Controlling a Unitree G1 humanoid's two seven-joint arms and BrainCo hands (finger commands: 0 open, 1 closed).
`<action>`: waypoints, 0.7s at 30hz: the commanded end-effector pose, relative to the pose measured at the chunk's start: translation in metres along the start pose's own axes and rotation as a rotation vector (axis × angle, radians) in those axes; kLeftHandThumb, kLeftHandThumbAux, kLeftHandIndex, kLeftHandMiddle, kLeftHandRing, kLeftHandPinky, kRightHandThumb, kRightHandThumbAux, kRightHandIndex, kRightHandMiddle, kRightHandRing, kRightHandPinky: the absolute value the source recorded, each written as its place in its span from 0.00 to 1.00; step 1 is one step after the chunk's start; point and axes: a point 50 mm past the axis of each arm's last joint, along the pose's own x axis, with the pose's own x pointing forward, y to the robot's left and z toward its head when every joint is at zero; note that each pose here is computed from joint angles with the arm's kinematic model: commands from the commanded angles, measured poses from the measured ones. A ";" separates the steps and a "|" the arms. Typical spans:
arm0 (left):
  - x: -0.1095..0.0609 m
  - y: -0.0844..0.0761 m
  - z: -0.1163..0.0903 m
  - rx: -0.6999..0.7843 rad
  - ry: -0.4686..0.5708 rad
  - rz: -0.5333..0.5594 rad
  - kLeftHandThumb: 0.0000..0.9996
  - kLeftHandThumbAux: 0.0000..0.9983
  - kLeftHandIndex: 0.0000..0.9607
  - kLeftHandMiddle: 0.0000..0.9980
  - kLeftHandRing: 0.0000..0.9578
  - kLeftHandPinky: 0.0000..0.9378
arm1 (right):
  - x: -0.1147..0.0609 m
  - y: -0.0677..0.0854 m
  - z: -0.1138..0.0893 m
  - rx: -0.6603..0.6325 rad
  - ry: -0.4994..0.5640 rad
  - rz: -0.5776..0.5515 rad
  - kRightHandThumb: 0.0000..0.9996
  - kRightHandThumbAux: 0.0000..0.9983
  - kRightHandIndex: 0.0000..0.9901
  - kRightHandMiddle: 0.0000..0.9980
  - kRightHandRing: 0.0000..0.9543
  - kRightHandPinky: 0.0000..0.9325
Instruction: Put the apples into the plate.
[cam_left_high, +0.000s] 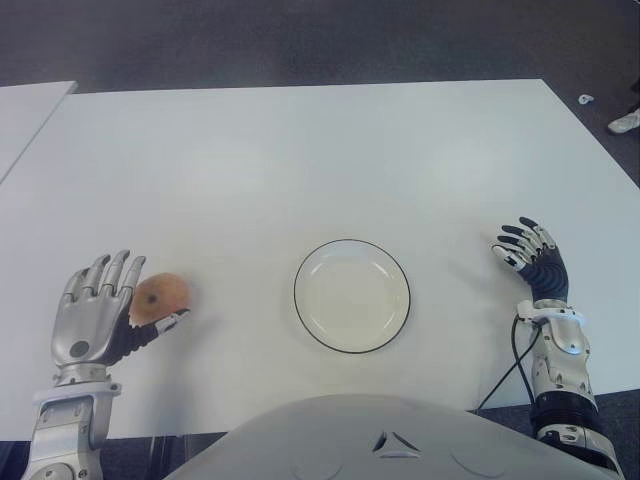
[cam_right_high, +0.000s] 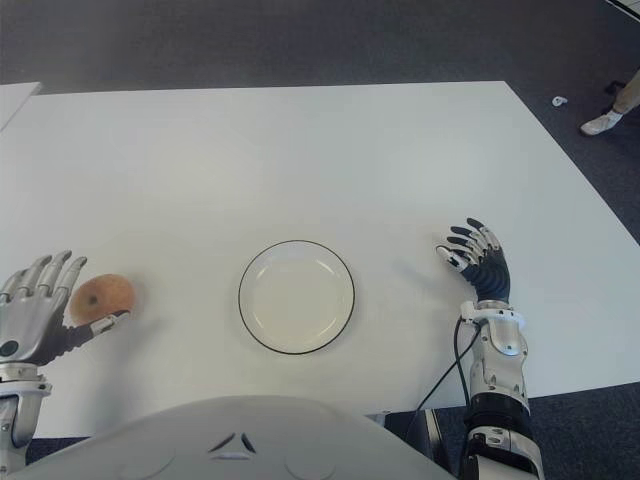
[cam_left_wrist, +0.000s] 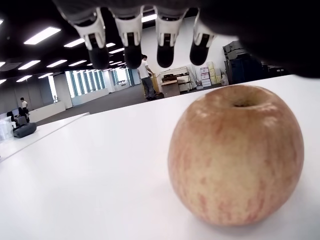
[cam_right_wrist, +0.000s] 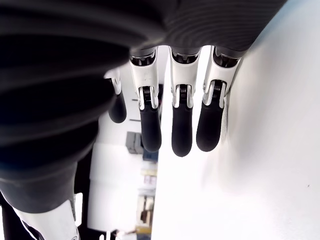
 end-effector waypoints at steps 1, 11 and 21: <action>0.001 -0.004 0.002 0.005 -0.016 -0.005 0.25 0.17 0.01 0.00 0.00 0.00 | -0.016 0.006 -0.028 0.023 0.153 0.015 0.40 0.80 0.16 0.31 0.33 0.36; 0.006 -0.009 0.005 -0.003 -0.019 0.001 0.25 0.17 0.02 0.00 0.00 0.00 | -0.017 0.003 -0.028 0.022 0.162 0.014 0.40 0.82 0.13 0.29 0.32 0.33; 0.009 -0.019 0.009 -0.023 -0.028 -0.023 0.25 0.17 0.01 0.00 0.00 0.00 | -0.017 0.002 -0.028 0.026 0.156 0.017 0.40 0.83 0.12 0.28 0.30 0.33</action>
